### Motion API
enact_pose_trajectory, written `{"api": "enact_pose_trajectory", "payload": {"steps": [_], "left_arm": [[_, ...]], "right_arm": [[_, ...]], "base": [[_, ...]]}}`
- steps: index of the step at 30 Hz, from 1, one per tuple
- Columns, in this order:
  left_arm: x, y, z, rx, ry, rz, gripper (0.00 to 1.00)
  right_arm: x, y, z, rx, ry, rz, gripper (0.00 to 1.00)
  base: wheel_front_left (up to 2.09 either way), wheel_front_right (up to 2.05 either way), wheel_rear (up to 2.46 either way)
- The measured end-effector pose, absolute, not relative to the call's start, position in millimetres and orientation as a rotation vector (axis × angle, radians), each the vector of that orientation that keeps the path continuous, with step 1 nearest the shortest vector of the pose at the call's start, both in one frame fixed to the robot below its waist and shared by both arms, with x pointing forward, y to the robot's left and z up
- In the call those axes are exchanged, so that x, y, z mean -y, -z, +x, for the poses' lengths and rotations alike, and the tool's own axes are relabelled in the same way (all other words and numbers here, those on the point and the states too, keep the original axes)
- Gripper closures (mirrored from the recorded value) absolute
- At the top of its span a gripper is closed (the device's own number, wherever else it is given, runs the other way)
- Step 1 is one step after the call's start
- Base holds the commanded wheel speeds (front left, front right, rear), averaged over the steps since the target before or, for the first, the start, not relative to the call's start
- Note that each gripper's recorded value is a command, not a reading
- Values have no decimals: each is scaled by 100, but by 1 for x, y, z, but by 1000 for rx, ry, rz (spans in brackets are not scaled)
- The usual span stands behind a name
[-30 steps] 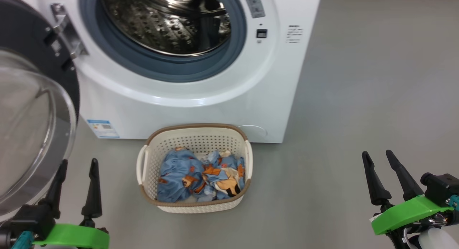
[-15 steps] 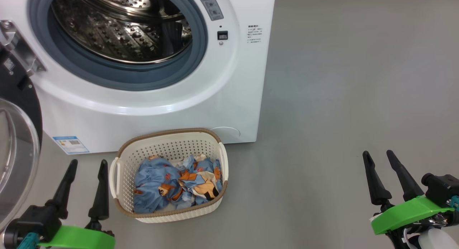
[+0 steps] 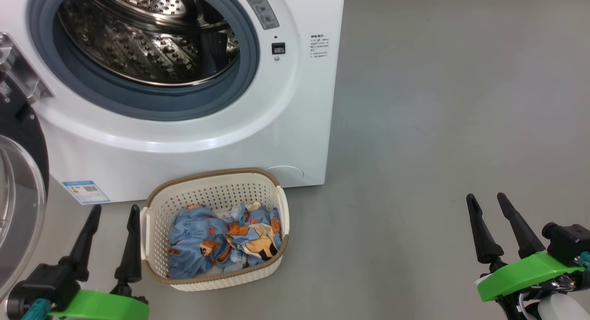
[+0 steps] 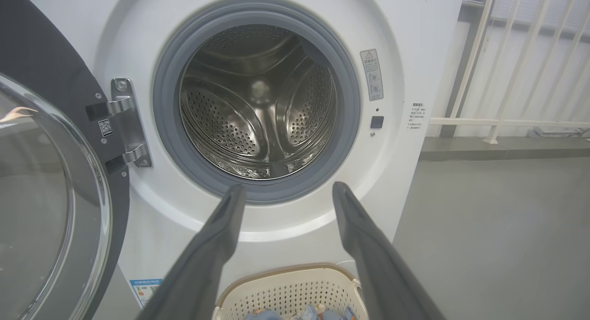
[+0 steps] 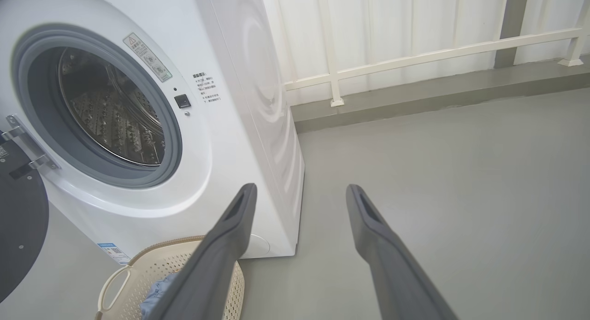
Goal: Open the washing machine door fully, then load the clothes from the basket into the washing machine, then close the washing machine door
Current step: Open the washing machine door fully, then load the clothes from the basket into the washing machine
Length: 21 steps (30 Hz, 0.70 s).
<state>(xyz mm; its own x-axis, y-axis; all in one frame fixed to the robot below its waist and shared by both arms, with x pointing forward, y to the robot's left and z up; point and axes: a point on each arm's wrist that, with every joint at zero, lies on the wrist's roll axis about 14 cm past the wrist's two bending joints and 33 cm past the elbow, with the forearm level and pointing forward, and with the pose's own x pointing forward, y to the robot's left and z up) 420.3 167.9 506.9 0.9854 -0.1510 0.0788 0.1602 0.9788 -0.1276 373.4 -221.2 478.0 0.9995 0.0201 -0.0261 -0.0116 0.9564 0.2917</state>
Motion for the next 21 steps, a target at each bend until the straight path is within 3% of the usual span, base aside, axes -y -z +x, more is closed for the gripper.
{"api": "enact_pose_trajectory", "payload": {"steps": [21], "left_arm": [[-161,-508,409,70,174,-140,0]], "right_arm": [[225,-479,361,-25,-7,295,0]], "base": [[0,0,0]]}}
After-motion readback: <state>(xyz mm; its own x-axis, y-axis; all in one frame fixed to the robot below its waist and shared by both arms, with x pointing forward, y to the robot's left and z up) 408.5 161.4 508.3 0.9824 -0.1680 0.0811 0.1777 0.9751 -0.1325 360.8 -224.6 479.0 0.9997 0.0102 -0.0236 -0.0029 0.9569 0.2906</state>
